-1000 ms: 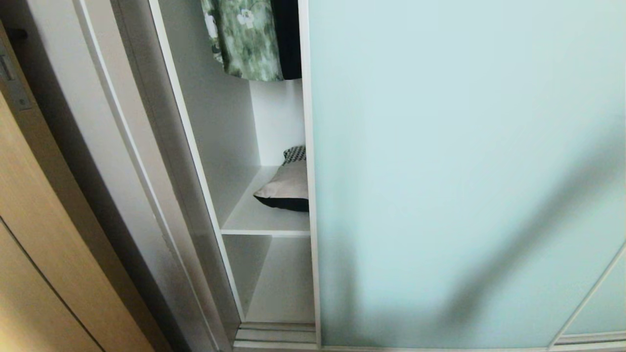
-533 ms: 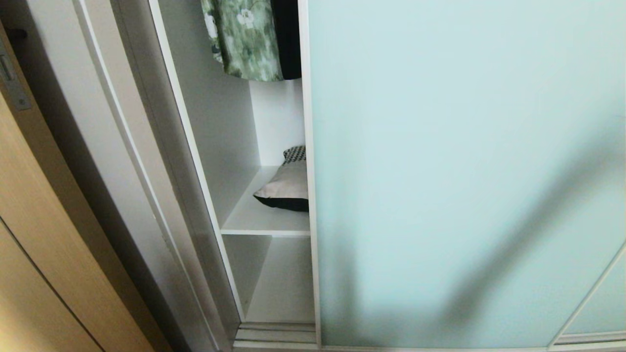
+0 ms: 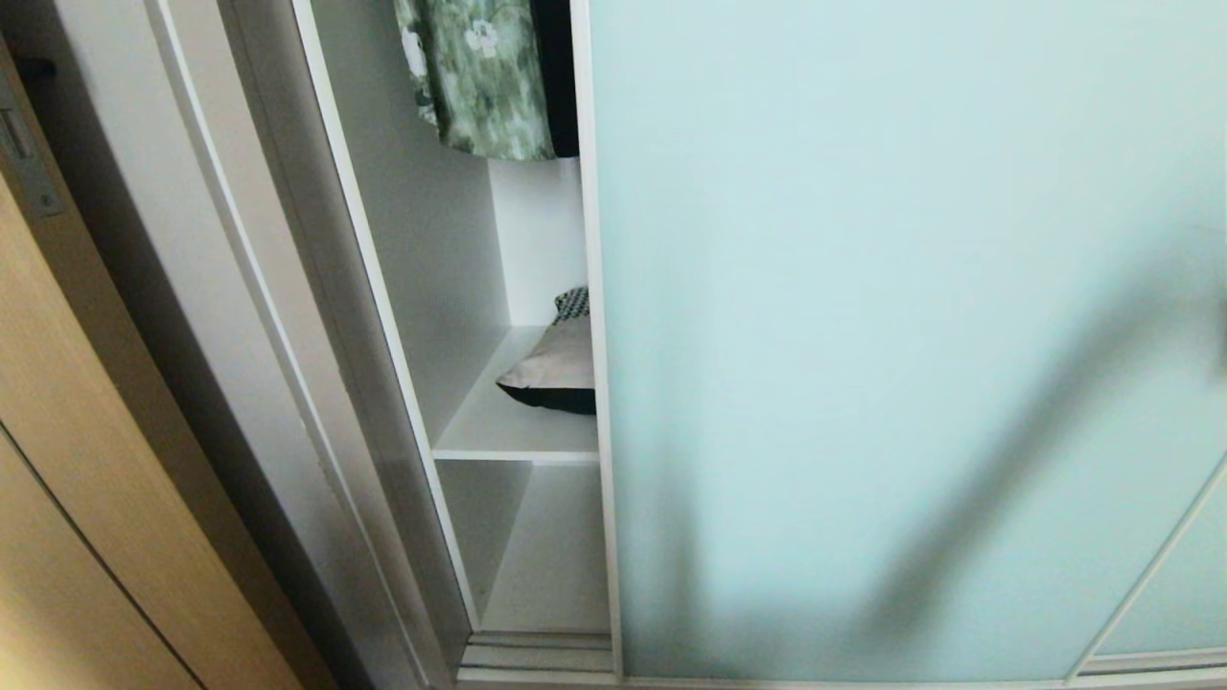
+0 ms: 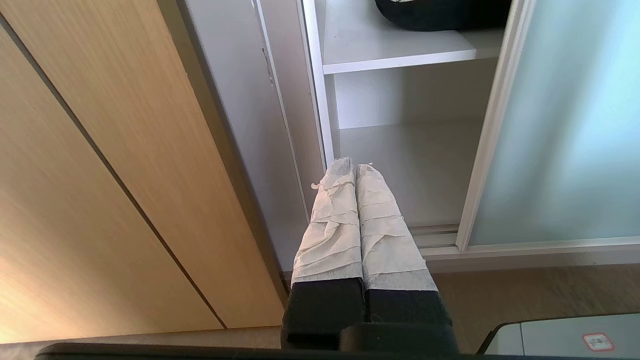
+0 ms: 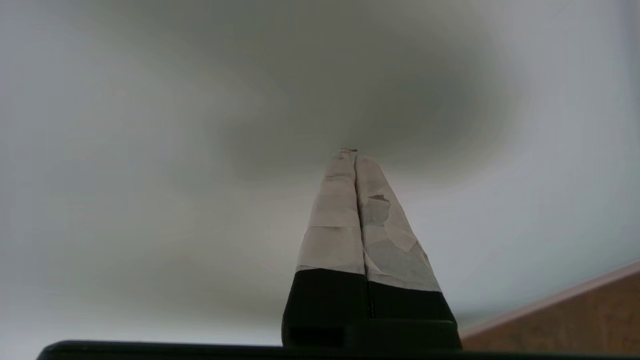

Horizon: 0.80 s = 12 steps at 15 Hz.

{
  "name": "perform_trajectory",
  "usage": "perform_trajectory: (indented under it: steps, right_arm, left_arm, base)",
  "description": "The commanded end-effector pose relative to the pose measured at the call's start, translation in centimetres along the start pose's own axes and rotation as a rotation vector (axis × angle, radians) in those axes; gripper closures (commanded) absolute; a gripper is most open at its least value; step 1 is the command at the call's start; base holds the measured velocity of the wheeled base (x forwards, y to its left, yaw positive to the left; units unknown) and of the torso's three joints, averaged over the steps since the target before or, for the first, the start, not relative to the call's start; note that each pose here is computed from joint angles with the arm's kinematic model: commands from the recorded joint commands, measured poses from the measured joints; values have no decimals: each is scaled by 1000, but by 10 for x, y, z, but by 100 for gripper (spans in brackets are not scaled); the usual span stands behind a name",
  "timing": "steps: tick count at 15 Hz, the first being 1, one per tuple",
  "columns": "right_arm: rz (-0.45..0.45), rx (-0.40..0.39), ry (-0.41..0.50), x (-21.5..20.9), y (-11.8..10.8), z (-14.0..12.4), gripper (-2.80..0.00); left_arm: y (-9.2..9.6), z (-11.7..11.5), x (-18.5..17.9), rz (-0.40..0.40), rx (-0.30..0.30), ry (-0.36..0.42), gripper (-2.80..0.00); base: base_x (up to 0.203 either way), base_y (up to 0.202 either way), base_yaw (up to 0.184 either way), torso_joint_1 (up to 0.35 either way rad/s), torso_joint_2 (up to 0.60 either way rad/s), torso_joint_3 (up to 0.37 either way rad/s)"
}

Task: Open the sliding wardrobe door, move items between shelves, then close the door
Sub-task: Close the door

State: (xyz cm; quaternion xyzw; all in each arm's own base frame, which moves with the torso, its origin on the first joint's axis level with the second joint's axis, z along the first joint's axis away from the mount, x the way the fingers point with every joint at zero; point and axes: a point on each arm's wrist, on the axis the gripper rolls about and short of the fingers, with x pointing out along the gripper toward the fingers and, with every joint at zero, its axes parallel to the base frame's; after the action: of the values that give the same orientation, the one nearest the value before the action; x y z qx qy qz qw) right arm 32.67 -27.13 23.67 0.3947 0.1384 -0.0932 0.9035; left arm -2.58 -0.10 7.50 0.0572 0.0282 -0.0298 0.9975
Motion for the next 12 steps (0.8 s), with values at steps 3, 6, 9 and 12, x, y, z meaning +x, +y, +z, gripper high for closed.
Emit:
perform_trajectory:
  steps: [3, 6, 9, 12]
  right_arm:
    - [51, -26, 2, -32, 33, -8, 0]
    - [81, -39, 21, -49, 54, -23, 0]
    - [117, -46, 48, -69, 69, -38, 0]
    - [152, -54, 70, -88, 81, -54, 0]
  left_arm:
    - [0, 0, 0, -1, 1, 1, 0]
    - [0, 0, 0, -1, 1, 1, 0]
    - [0, 0, 0, -1, 1, 1, 0]
    - [0, 0, 0, -1, 1, 1, 0]
  base:
    - [0, 0, 0, 0, 0, 0]
    - [0, 0, 0, 0, 0, 0]
    - [0, 0, 0, 0, 0, 0]
    - [0, 0, 0, 0, 0, 0]
